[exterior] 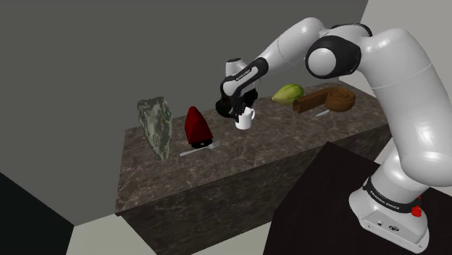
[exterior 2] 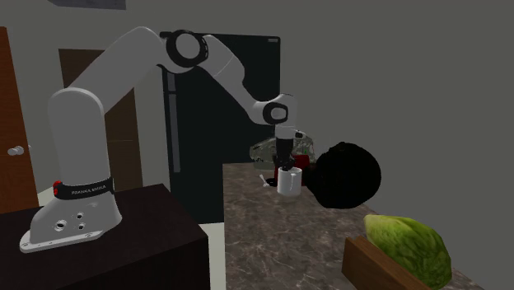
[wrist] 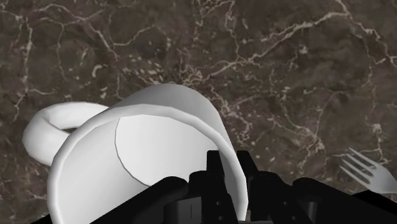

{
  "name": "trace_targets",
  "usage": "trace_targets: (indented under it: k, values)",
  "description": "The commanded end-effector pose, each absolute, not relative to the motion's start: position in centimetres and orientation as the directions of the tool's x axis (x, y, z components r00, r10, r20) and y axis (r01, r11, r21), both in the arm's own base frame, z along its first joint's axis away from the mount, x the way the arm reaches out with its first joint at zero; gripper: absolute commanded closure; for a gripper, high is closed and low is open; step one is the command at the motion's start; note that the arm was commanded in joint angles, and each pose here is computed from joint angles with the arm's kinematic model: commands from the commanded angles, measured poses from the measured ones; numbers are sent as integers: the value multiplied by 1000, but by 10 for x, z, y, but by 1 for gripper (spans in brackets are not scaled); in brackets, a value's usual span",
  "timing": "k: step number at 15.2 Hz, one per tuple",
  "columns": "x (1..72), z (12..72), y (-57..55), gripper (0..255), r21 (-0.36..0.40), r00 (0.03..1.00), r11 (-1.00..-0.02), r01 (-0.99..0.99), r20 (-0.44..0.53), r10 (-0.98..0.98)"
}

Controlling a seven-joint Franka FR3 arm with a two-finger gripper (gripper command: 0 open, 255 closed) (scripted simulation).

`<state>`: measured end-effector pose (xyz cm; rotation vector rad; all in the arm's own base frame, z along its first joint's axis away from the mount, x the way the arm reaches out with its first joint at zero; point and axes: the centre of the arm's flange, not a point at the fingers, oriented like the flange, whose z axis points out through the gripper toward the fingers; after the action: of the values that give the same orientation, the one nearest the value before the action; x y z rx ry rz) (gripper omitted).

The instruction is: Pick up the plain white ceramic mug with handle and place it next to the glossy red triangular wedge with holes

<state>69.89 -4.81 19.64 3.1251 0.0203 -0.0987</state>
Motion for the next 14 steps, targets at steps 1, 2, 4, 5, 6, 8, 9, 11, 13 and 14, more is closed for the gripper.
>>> trace_targets:
  k: [1, 2, 4, 5, 6, 8, 9, 11, 13, 14]
  values:
    - [700, 186, -49, 255, 15, 998, -1000, 13, -62, 13]
    - [700, 181, -49, 255, 15, 998, -1000, 13, -62, 13]
    - [700, 170, -49, 255, 15, 998, -1000, 13, -62, 13]
    - [700, 165, -49, 255, 15, 998, -1000, 13, -62, 13]
    - [700, 160, -49, 255, 15, 998, -1000, 13, -62, 13]
    - [700, 156, -49, 255, 15, 998, -1000, 13, -62, 13]
    - [700, 156, -49, 255, 15, 998, -1000, 13, -62, 13]
    - [700, 156, -49, 255, 15, 998, -1000, 13, -62, 13]
    - [700, 156, -49, 255, 15, 998, -1000, 13, -62, 13]
    - [700, 156, -49, 255, 15, 998, -1000, 13, -62, 13]
